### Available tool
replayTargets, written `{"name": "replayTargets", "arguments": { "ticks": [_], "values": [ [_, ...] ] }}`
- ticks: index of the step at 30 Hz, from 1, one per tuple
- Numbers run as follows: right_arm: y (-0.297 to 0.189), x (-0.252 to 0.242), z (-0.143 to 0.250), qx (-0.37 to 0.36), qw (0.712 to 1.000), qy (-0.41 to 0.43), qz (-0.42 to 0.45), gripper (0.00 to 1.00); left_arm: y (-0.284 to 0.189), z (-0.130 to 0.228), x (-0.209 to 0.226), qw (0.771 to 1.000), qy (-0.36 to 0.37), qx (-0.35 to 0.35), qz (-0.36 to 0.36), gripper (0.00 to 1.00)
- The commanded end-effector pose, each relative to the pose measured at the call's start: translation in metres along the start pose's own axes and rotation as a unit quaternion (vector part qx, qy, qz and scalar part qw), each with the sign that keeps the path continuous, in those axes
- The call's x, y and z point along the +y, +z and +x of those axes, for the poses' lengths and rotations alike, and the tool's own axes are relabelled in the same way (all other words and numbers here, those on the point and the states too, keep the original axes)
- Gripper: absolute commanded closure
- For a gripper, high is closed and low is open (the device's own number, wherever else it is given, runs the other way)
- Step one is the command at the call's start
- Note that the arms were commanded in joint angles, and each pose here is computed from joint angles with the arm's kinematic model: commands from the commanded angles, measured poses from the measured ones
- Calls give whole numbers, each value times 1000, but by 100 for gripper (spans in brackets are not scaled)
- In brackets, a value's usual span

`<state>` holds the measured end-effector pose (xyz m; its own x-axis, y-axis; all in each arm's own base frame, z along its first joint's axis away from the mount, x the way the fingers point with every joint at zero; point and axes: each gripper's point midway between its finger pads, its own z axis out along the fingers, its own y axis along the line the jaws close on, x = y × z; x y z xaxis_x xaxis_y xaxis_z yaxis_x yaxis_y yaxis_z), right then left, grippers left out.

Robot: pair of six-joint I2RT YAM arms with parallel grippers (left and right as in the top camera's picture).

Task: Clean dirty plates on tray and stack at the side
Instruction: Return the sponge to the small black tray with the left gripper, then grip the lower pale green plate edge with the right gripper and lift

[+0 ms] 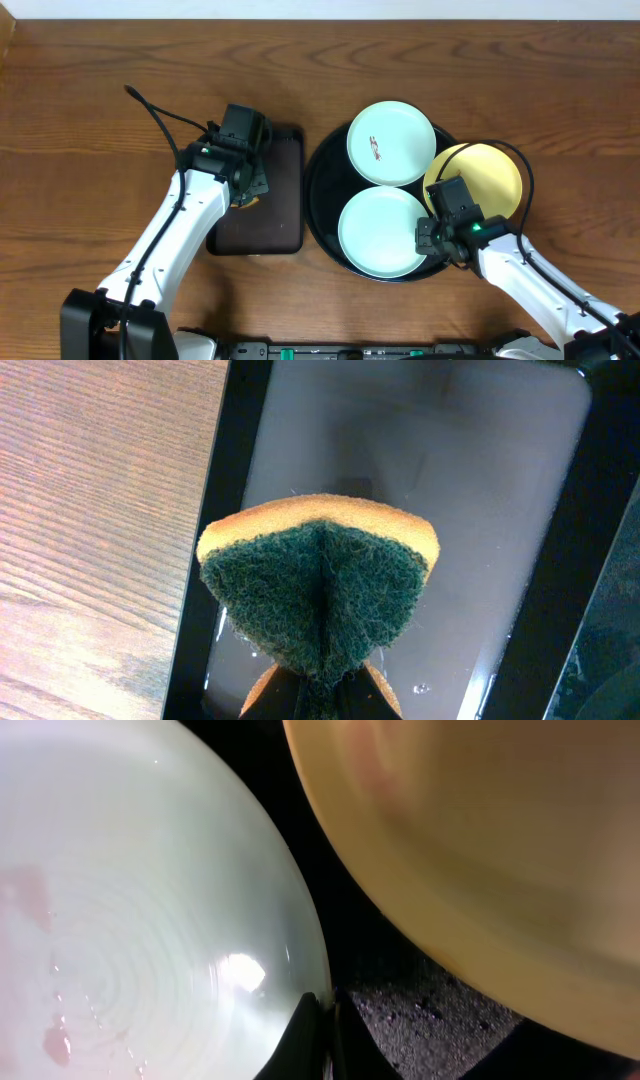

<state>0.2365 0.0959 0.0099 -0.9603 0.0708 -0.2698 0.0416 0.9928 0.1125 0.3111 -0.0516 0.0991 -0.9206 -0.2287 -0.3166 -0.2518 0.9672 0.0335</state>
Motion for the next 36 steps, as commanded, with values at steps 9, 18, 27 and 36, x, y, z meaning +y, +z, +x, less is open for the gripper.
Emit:
{"name": "replayTargets", "arguments": {
  "ticks": [9,18,27,36],
  "values": [
    [-54,-1,-58,-76,994,-60,53,99,0,0,4,1000,-4,0,-11,92],
    [-92,-5,-87,-106,985,-94,99,99,0,-1,4,1000,-5,-2,-10,92],
    [-151,7,-114,-165,957,-156,180,99,0,-1,4,1000,-5,-3,-10,92],
    [-201,43,-112,-284,870,-253,313,99,0,-3,3,1000,-6,-8,-7,91]
  ]
}}
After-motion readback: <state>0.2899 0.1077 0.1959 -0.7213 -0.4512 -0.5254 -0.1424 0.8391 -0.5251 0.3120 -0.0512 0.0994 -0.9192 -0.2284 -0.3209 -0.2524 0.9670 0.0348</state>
